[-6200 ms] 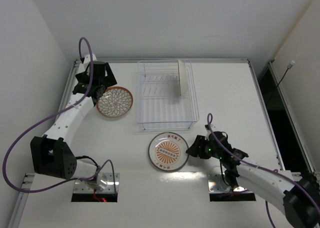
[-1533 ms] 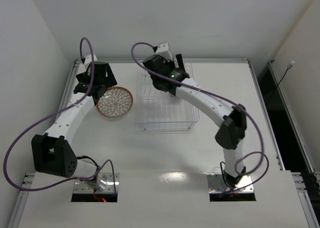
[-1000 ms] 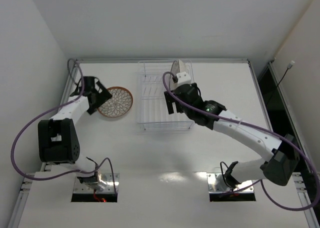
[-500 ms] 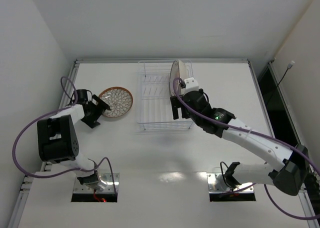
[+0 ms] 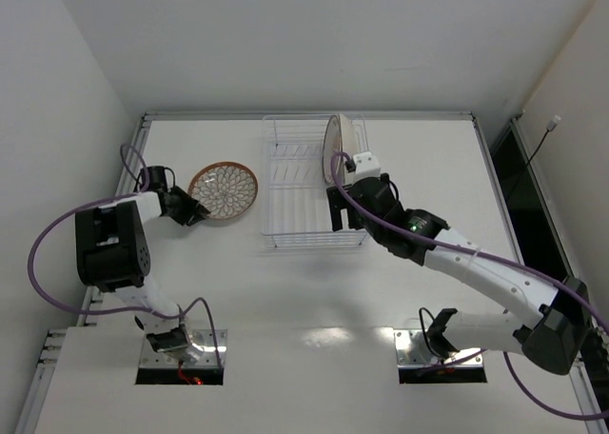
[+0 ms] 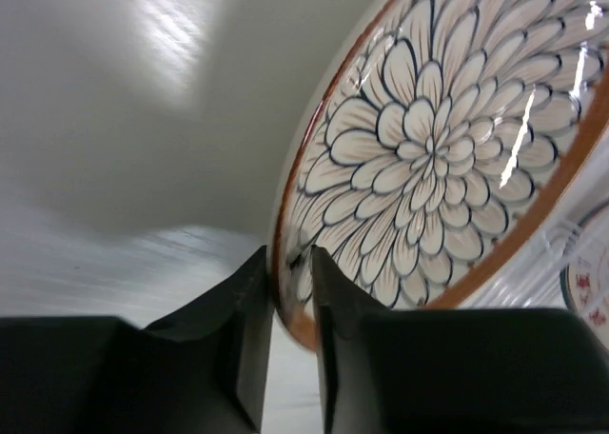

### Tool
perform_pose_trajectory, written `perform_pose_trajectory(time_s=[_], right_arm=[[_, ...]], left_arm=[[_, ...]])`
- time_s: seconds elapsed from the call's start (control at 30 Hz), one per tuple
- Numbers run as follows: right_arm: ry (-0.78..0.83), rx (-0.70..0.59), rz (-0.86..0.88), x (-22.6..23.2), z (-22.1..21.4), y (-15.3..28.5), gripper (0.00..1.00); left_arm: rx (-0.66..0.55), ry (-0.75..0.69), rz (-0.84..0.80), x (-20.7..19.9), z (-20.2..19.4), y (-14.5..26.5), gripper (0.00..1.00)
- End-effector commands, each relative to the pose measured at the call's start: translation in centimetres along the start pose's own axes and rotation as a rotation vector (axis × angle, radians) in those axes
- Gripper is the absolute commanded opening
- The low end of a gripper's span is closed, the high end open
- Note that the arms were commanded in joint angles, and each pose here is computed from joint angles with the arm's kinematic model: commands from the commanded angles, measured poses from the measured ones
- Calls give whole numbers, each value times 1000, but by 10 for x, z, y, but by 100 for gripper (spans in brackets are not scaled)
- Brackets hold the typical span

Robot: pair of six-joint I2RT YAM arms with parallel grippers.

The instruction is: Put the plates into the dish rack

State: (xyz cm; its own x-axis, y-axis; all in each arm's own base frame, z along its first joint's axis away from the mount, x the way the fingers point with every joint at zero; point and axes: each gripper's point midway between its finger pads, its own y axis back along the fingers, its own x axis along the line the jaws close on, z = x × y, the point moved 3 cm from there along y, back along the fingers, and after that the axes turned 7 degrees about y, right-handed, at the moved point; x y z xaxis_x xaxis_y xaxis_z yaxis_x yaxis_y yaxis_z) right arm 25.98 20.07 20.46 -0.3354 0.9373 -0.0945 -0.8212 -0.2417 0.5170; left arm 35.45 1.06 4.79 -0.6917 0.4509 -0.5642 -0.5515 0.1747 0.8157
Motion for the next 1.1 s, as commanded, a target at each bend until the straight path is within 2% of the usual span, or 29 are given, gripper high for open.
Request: perform_pose_trajectory(time_s=[0.0, 0.03, 0.07, 0.2, 0.33, 0.43, 0.5, 0.53, 0.63, 0.83, 0.9, 1.07], right_arm=[[-53, -81, -39, -9, 18, 11, 84], [-58, -81, -47, -13, 18, 12, 85], [-59, -85, -56, -16, 16, 14, 85], [-66, -98, -62, -20, 19, 20, 85], [-69, -102, -32, -15, 20, 20, 85], [-122, -128, 137, 9, 35, 24, 93], [-152, -188, 241, 24, 53, 30, 94], [-149, -199, 333, 37, 60, 36, 94], [-178, -217, 453, 55, 78, 39, 96], [-230, -240, 670, 88, 107, 36, 97], [-254, -206, 679, 96, 107, 24, 97], [-349, -238, 697, 86, 126, 9, 97]], left_arm=[[-5, -42, -151, -29, 11, 10, 16], [-16, -54, -183, -35, 11, 18, 4], [-31, -51, -191, -34, 13, 22, 0], [-109, -74, -237, -50, 27, 52, 0], [-237, -125, -332, -92, 47, 105, 0], [-347, -150, -384, -113, 52, 153, 0], [-432, -159, -436, -122, 48, 193, 0], [-466, -165, -454, -124, 48, 206, 0], [-554, -162, -468, -126, 43, 246, 0], [-536, -235, -664, -148, 5, 291, 0], [-488, -277, -715, -155, -9, 295, 0], [-403, -355, -806, -168, -31, 301, 0]])
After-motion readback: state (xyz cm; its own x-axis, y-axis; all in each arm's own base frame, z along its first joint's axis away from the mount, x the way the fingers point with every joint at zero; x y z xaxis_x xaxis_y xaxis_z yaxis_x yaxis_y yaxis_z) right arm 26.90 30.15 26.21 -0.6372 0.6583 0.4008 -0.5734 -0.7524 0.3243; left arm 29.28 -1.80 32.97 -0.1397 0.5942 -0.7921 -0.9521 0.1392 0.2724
